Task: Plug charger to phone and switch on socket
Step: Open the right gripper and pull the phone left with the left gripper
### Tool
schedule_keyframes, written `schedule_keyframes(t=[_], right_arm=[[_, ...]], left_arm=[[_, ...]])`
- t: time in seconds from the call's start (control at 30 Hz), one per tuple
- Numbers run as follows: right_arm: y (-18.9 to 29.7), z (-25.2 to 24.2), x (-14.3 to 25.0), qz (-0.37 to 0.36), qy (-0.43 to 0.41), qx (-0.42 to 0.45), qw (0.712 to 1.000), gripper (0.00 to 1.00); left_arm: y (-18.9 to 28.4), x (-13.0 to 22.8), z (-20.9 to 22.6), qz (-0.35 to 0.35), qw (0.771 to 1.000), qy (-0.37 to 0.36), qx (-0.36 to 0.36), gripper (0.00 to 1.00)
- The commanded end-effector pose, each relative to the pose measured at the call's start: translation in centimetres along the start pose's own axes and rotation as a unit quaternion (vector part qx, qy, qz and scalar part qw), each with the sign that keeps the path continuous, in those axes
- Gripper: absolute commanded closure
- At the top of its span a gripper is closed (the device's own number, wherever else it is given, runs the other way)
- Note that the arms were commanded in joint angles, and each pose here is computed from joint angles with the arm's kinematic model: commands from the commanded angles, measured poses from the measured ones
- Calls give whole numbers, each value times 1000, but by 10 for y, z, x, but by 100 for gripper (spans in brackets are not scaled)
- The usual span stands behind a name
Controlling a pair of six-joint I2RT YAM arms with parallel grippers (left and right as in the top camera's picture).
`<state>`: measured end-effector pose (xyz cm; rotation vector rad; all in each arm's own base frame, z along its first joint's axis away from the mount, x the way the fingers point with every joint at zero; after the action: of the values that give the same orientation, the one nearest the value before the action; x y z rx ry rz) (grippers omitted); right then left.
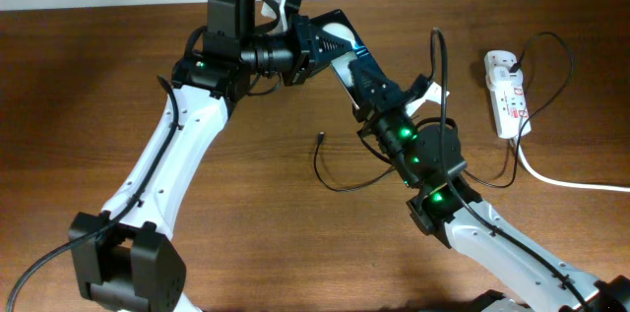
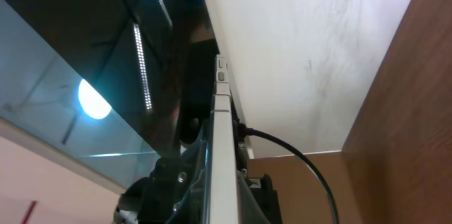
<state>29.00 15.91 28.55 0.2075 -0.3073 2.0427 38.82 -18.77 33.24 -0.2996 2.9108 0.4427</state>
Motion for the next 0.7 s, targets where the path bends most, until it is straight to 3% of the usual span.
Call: schedule_keyframes(t=[0.0,0.17,0.27,0.4,0.5,0.67], right_arm=[[-3,8,8,17,28,-11,999,96],[-3,8,8,17,28,-10,999,92],[-3,7,8,17,28,-10,999,80],[-3,7,8,17,28,-10,999,52],[-3,4,7,13,29,2,1000,18],[-3,-4,4,5,32,29,999,1]], left_arm=[[2,7,-13,7,1000,-3,8,100],[2,7,-13,7,1000,-3,7,100],[2,6,-12,2,1000,-3,4,100],[2,5,-12,0,1000,-3,3,100],[7,5,-5,-1,1000,-5,-12,100],[28,2,20,-4,998,3,-61,100]])
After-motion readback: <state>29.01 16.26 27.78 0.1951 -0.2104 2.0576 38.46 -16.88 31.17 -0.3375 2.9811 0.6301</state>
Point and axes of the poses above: each gripper's point midway between its finger pads, its own y axis back along the fingers, its own z axis along the line the jaws close on, x = y × z, the point moved 10 cm from there along y, back along the fingers, and after that the axes turned 6 degrees about -y, right-handed, at the moved point
